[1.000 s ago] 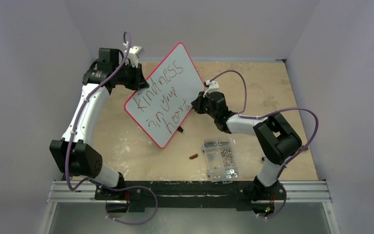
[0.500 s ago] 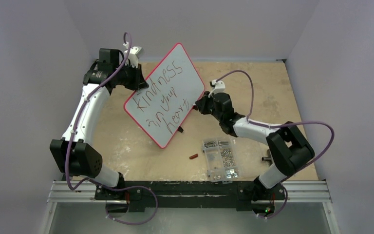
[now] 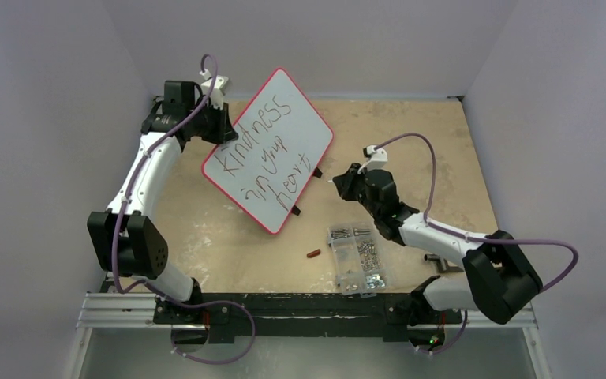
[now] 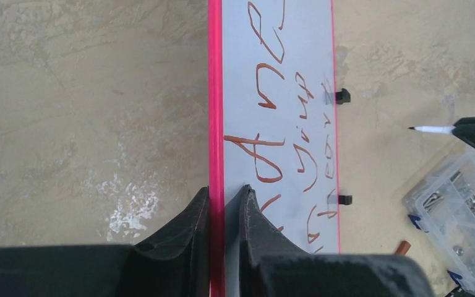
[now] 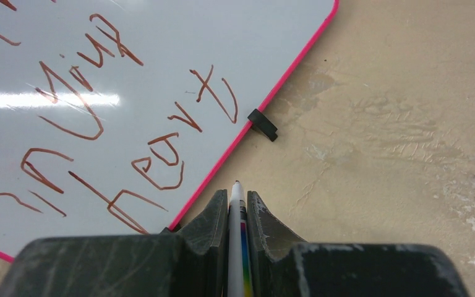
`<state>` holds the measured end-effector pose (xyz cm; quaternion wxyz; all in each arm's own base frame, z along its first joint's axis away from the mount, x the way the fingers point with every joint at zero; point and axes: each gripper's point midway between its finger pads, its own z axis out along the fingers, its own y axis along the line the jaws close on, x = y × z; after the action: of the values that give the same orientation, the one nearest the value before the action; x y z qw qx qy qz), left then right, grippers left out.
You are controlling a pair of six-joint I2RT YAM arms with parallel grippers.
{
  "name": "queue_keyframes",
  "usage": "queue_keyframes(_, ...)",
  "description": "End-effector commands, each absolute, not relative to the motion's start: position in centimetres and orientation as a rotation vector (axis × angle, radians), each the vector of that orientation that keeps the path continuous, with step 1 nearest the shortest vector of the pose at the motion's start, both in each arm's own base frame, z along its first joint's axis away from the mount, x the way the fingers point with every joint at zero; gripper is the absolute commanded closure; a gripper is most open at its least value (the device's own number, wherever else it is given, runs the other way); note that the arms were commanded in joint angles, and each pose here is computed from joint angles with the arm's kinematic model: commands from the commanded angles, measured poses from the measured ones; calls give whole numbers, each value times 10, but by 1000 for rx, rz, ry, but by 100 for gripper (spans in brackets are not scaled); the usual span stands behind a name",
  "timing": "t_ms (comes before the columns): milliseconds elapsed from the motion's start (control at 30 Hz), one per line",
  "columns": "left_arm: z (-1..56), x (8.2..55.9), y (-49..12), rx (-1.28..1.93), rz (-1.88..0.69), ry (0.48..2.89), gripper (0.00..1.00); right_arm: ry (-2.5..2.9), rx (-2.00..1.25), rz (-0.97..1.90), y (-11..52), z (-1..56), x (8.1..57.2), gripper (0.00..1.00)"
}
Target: Write a sentence on the whiteboard
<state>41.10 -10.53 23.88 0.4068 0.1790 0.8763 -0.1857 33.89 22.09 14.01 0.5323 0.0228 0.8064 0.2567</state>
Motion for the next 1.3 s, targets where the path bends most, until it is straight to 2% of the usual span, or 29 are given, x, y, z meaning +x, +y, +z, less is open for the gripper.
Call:
queue_keyframes(0,162,399,-54,544,-158,2442,88,1842,93,650,219,165,339,100)
queue_keyframes(133,158,398,-52,556,-151,2437,83,1831,83,673,220,169,335,100)
queue_keyframes(467,156,399,-50,564,-151,2428,77,1832,91,681,219,166,333,100)
queue_keyframes(667,155,400,-45,549,-122,2437,70,1831,93,679,218,165,333,100)
queue_keyframes(1267,173,402,-52,540,-153,2399,60,1833,98,665,216,162,335,100)
